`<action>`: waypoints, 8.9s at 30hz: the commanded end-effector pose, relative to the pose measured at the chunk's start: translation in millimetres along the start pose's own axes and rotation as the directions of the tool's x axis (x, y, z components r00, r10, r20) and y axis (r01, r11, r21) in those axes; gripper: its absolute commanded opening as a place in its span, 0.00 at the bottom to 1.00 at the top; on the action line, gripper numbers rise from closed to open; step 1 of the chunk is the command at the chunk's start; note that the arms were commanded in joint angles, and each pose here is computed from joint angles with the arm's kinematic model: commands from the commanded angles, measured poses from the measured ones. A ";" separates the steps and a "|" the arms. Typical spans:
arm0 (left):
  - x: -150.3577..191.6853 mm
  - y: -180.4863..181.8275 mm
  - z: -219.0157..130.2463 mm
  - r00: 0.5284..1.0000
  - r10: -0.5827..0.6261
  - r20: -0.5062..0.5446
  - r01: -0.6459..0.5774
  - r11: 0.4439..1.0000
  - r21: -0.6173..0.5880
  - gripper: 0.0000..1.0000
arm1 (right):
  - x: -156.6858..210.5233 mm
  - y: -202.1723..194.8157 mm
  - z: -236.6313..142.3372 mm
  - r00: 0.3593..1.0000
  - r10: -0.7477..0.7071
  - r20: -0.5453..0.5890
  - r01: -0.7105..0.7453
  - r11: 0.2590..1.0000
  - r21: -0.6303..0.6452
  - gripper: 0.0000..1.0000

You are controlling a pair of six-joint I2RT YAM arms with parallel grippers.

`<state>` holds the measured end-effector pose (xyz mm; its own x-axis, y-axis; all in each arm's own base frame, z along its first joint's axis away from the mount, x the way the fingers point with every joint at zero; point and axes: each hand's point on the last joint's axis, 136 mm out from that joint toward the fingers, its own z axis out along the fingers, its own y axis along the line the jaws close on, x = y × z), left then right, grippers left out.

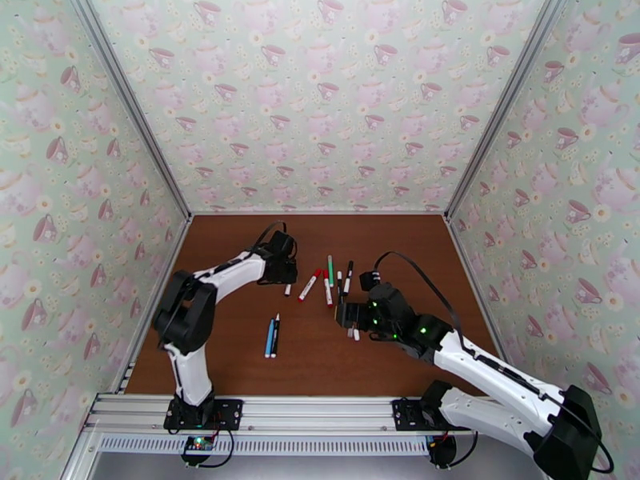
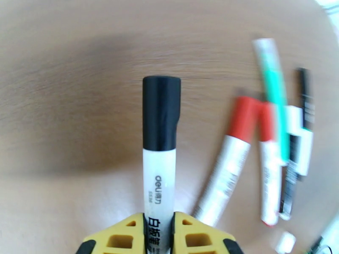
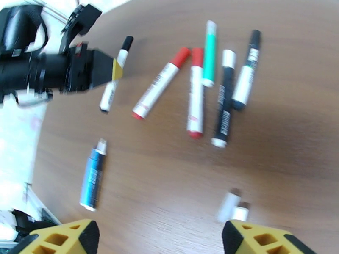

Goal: Open the pen caps

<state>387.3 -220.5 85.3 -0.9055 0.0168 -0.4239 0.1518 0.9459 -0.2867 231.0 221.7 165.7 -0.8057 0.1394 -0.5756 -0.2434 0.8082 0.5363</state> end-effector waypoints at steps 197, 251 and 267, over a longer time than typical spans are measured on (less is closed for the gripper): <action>116.9 -189.4 -129.4 0.952 0.161 0.260 -0.284 0.780 0.558 0.03 | -42.6 -64.0 -38.3 0.988 0.156 0.002 -0.156 0.983 0.094 0.05; 114.9 -152.6 -108.3 0.981 0.096 0.169 -0.172 0.835 0.523 0.03 | 74.0 -117.4 53.7 0.894 0.118 -0.431 -0.019 0.974 0.228 0.32; 120.0 -142.2 -103.2 0.983 0.089 0.159 -0.157 0.856 0.493 0.02 | 75.2 -108.3 49.9 0.896 0.116 -0.428 -0.030 0.979 0.203 0.22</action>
<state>214.2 -321.6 161.2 -0.8150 0.0553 -0.5769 0.4719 0.6411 -0.6052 222.0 167.2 25.1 -0.9852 -0.0192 -0.1703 -0.0864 0.9138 0.3969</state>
